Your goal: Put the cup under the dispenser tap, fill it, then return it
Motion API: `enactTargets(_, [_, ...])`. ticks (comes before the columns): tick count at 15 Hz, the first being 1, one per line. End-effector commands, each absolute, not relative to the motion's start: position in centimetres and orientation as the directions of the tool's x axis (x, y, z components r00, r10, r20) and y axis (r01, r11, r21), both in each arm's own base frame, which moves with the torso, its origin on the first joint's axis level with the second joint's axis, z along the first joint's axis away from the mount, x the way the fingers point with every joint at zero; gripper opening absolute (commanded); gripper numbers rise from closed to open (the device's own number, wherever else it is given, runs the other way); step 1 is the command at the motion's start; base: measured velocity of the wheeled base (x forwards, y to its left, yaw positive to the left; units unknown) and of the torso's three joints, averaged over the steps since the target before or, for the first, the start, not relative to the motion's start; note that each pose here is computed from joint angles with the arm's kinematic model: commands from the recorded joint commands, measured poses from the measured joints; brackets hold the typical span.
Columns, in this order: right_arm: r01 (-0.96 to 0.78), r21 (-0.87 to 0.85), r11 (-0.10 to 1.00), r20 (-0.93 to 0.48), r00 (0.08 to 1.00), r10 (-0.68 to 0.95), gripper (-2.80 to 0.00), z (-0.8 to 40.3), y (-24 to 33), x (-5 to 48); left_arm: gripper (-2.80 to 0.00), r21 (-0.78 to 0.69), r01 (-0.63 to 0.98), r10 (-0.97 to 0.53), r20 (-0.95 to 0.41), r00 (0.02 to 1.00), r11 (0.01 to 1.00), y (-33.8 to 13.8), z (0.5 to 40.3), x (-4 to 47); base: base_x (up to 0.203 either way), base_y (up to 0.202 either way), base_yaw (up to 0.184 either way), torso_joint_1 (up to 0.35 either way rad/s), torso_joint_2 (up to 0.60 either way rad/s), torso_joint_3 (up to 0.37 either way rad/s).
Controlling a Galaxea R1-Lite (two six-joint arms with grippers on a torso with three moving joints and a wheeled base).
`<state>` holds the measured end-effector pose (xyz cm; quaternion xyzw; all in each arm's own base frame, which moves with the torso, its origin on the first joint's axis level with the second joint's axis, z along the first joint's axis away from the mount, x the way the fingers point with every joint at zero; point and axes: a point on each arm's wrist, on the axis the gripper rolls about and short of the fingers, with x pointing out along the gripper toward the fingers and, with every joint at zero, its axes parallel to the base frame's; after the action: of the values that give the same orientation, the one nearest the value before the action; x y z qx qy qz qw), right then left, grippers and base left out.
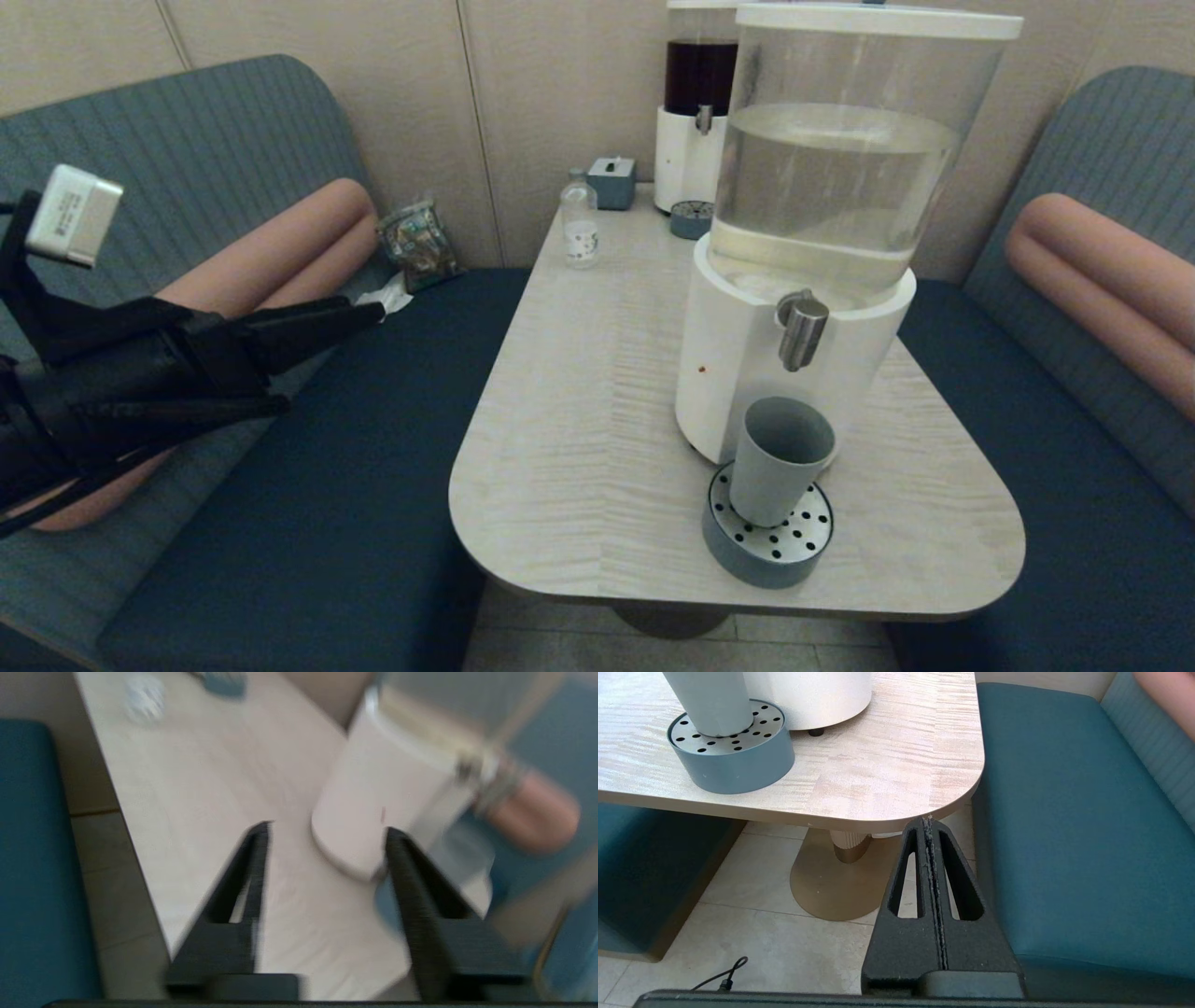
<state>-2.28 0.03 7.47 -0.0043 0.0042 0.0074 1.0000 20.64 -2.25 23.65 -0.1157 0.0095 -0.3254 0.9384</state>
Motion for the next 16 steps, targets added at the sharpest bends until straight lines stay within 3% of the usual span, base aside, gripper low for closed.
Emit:
enactTargets(1, [-0.015, -0.009, 1.0, -0.006, 1.0, 0.015, -2.8, 7.5, 0.0, -2.3, 0.0, -0.17, 0.639, -0.647, 0.009, 0.762, 0.75, -2.4, 22.2, 21.1, 0.0, 0.0, 0.0, 0.0, 0.0, 0.0])
enactTargets(4, [-0.015, -0.009, 1.0, -0.006, 1.0, 0.015, -2.8, 7.5, 0.0, -2.3, 0.0, -0.046, 0.746, -0.748, -0.044, 0.662, 0.664, -3.8, 20.2, 21.3, 0.0, 0.0, 0.0, 0.0, 0.0, 0.0])
enactTargets(5, [-0.015, -0.009, 1.0, -0.006, 1.0, 0.015, -2.8, 7.5, 0.0, -2.3, 0.0, -0.014, 0.798, -0.798, -0.032, 0.602, 0.602, -5.2, 19.8, 21.9, 0.0, 0.0, 0.0, 0.0, 0.0, 0.0])
enactTargets(8, [-0.015, -0.009, 1.0, -0.006, 1.0, 0.015, -2.8, 7.5, 0.0, -2.3, 0.0, 0.129, 0.829, -0.839, 0.068, 0.54, 0.544, -7.5, 18.1, 25.7, 0.0, 0.0, 0.0, 0.0, 0.0, 0.0])
enactTargets(11, [-0.016, -0.009, 1.0, -0.006, 1.0, 0.016, -2.8, 7.5, 0.0, -2.3, 0.0, 0.203, 0.811, -0.836, 0.139, 0.53, 0.548, -9.1, 16.2, 27.8, 0.0, 0.0, 0.0, 0.0, 0.0, 0.0])
enactTargets(16, [-0.015, -0.009, 1.0, -0.006, 1.0, 0.015, -2.8, 7.5, 0.0, -2.3, 0.0, 0.221, 0.765, -0.796, 0.187, 0.575, 0.605, -9.4, 17.4, 27.8, 0.0, 0.0, 0.0, 0.0, 0.0, 0.0])
